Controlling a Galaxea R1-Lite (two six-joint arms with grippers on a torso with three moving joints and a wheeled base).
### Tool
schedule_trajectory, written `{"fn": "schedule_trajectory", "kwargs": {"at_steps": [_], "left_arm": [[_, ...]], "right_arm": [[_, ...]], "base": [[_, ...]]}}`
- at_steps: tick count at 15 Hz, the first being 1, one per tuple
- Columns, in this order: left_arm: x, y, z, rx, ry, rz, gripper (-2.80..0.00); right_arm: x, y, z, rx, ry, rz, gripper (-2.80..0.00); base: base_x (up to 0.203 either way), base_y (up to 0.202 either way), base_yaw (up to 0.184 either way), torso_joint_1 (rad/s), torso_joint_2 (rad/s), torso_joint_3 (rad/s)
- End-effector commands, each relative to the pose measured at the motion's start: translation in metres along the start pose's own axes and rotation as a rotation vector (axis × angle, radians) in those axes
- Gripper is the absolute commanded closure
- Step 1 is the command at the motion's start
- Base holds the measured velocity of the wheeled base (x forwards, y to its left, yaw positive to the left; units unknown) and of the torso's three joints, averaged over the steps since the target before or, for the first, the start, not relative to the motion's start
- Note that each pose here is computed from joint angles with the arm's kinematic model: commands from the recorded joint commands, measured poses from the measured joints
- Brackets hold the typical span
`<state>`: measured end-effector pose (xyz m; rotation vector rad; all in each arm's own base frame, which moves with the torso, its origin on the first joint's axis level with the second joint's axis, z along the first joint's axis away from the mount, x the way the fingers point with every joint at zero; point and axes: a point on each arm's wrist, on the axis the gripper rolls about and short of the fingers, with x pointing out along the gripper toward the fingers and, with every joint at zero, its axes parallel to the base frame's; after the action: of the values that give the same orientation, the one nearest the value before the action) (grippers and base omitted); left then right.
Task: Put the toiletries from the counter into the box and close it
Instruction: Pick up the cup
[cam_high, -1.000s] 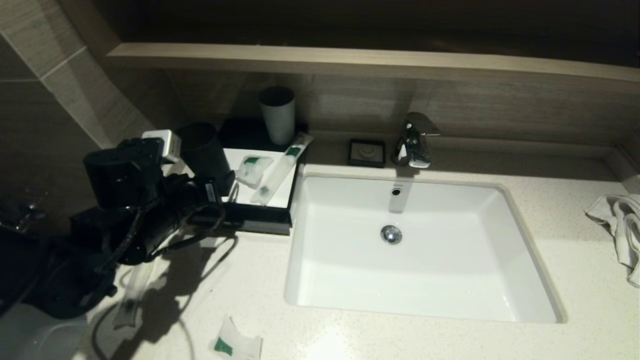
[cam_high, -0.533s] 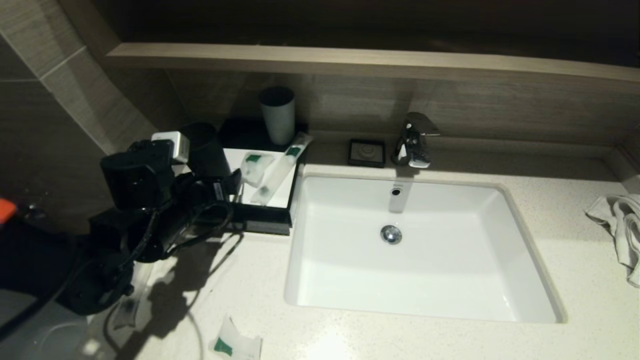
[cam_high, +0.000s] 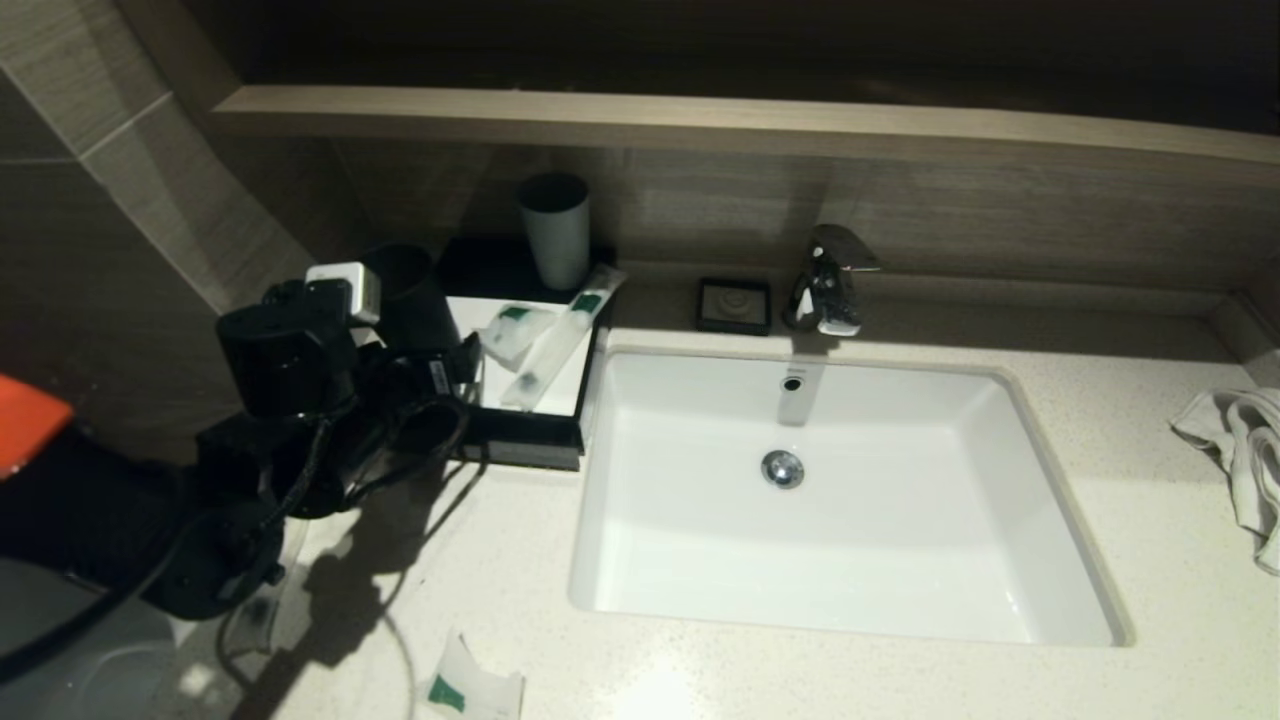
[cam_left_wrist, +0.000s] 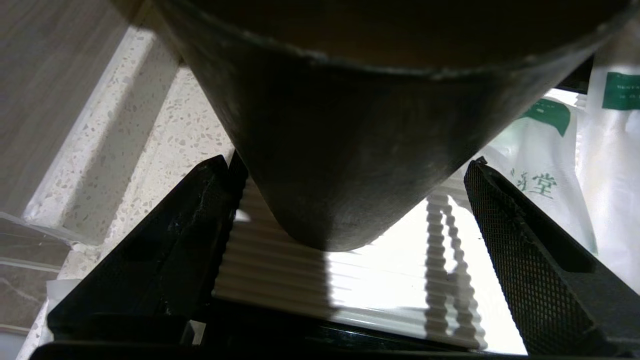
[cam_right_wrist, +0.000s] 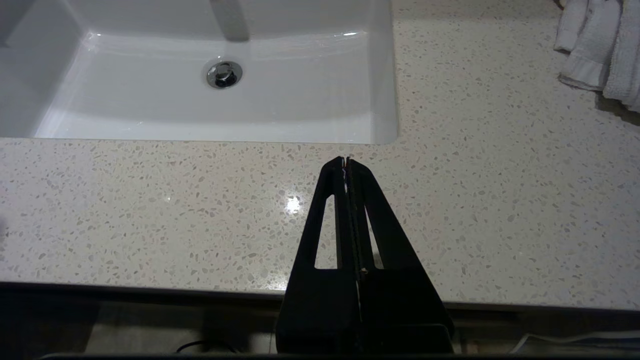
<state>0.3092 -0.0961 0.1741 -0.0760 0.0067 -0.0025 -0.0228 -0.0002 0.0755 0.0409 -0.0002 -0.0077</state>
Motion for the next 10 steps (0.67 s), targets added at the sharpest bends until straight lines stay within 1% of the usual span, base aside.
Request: {"fn": "schedule_trajectory", "kwargs": {"at_steps": [1, 7, 10], "left_arm": [[0.0013, -0.0004, -0.0019, -0.002, -0.001, 0.003, -2.80], [0.0061, -0.0013, -0.0099, 0.006, 0.019, 0.006, -2.80], [0.0089, -0.0022, -0.0101, 0.011, 0.005, 0.005, -2.80]], "right_arm": [[0.0000, 0.0000, 0.0000, 0.000, 0.000, 0.000, 0.00], [0.0000, 0.0000, 0.0000, 0.001, 0.000, 0.000, 0.00], [0.0000, 0.0000, 0.0000, 0.000, 0.000, 0.000, 0.00]], "base": [[0.000, 0.000, 0.000, 0.000, 0.00, 0.000], [0.000, 0.000, 0.000, 0.000, 0.00, 0.000], [0.000, 0.000, 0.000, 0.000, 0.00, 0.000]]}}
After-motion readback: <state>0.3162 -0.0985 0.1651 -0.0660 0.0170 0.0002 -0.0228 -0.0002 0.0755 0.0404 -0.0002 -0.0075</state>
